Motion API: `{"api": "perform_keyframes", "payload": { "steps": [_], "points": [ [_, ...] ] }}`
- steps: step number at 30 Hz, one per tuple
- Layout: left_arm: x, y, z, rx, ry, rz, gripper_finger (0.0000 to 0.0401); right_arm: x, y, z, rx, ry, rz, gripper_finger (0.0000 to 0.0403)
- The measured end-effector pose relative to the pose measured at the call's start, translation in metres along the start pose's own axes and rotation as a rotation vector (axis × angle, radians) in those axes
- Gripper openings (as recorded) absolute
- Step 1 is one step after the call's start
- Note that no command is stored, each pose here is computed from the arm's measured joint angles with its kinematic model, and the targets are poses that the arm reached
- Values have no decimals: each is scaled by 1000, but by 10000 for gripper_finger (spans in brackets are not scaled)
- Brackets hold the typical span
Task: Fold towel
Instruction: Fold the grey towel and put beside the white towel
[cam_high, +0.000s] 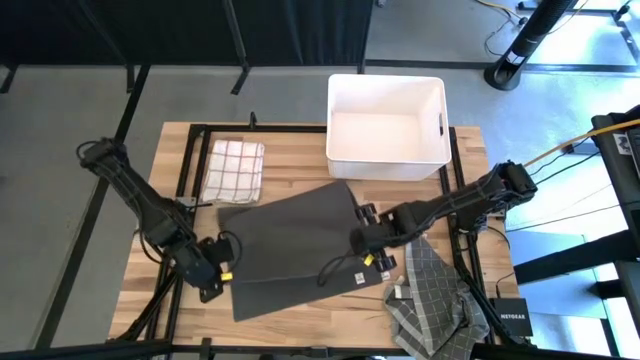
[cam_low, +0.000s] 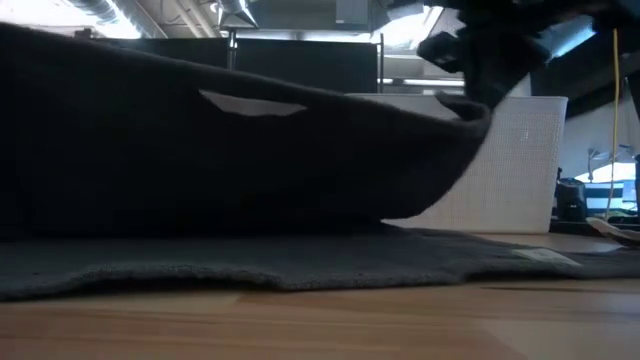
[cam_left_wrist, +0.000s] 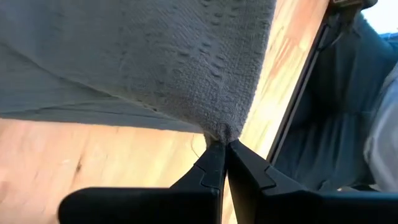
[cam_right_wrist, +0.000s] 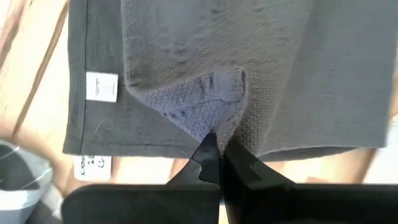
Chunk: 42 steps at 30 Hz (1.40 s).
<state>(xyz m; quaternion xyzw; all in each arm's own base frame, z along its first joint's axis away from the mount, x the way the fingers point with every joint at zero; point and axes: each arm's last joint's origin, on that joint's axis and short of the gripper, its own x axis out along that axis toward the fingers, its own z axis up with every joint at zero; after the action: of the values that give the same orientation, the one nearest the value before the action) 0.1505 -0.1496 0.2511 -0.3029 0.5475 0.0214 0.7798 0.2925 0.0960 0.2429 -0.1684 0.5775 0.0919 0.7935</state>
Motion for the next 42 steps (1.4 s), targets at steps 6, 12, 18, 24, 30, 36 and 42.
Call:
{"api": "perform_keyframes", "payload": {
  "steps": [6, 12, 18, 24, 30, 36, 42],
  "points": [
    [32, -11, 1, 22, 11, 35, 5, 23, 21, -18, 35, 54, 9, 1],
    [52, -23, -2, 34, 170, -51, 5, 26, 37, -26, 55, 95, 32, 1],
    [29, -27, 3, 16, 178, -135, 5, 1, 37, -10, 77, 49, 49, 1],
    [13, -30, 3, 39, 81, -158, 5, -7, 44, -5, 77, 25, 57, 1],
    [40, -18, -4, 19, 109, -58, 5, 15, 48, -21, 143, 77, 96, 1],
    [53, -12, -7, 18, 141, -20, 5, 25, 52, -27, 257, 105, 194, 16],
    [54, -9, -2, 45, 132, -8, 9, 26, 52, -29, 292, 121, 183, 59]
  ]
}}
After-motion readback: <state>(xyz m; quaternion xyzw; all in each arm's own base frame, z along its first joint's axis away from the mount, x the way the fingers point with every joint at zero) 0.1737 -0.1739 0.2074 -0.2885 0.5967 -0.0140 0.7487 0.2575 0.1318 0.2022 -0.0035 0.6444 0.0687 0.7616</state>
